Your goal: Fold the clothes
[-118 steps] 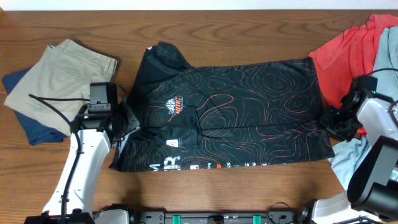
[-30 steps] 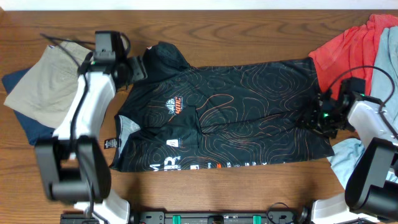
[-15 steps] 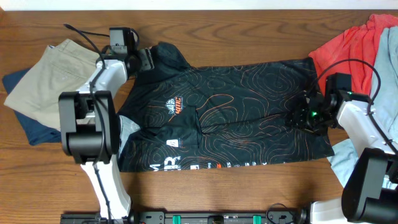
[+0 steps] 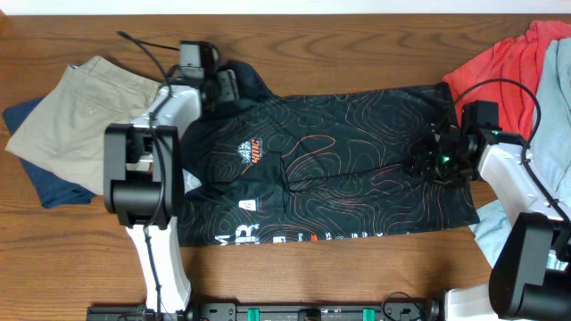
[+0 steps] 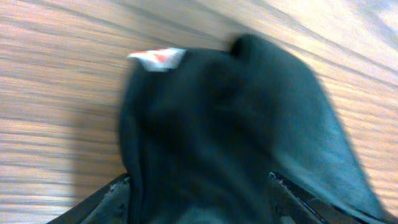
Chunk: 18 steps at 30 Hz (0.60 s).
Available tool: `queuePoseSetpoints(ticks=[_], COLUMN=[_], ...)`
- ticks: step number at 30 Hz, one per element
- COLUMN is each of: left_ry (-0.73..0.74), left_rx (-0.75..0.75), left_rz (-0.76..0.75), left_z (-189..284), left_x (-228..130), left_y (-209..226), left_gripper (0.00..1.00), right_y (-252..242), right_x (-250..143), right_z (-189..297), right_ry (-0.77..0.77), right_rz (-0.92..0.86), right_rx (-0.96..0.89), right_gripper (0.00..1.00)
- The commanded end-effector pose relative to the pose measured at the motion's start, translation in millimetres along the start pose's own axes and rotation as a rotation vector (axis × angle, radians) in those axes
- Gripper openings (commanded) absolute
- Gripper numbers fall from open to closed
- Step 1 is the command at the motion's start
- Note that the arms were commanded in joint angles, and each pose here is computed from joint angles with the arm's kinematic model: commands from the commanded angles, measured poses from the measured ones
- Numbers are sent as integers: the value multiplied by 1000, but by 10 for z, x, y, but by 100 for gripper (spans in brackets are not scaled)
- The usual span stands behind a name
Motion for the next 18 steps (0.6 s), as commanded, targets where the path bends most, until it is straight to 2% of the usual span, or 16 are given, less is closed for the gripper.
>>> queuePoseSetpoints(ticks=[1,3,5,6,13,18], left_ry=[63,61,62,64,61,70], left_rx=[-6,13,16,18,20,22], left_rz=[-25,-27,-23,-15,8,41], left_z=[-162,-163,-161,-157,64,387], left_x=[-182,-182,-182,-183,-96,-24], left_y=[-83,-72,-53,-43,-62,-117], left_gripper=[56,33,13,6,6,6], right_y=[58,60,59,53,39,81], right_x=[65,114,174,213,542,772], right_z=[65,68,73,78,160,299], right_ry=[-48,-77,-112,-136,-341,-459], right_rz=[21,30,43,48,85,97], right_rx=[2,-2,-12,-23,-94,-125], right_gripper=[52,52,52,52,61,61])
Point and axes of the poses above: each gripper's point midway between its finger pads, its own z axis back along the fingers, its own y axis along the line the jaws close on, x = y × z, the point moved 7 cm from there along z, back along the fingers, and after that the axes turned 8 degrees about -z, right-handed, at the moved point
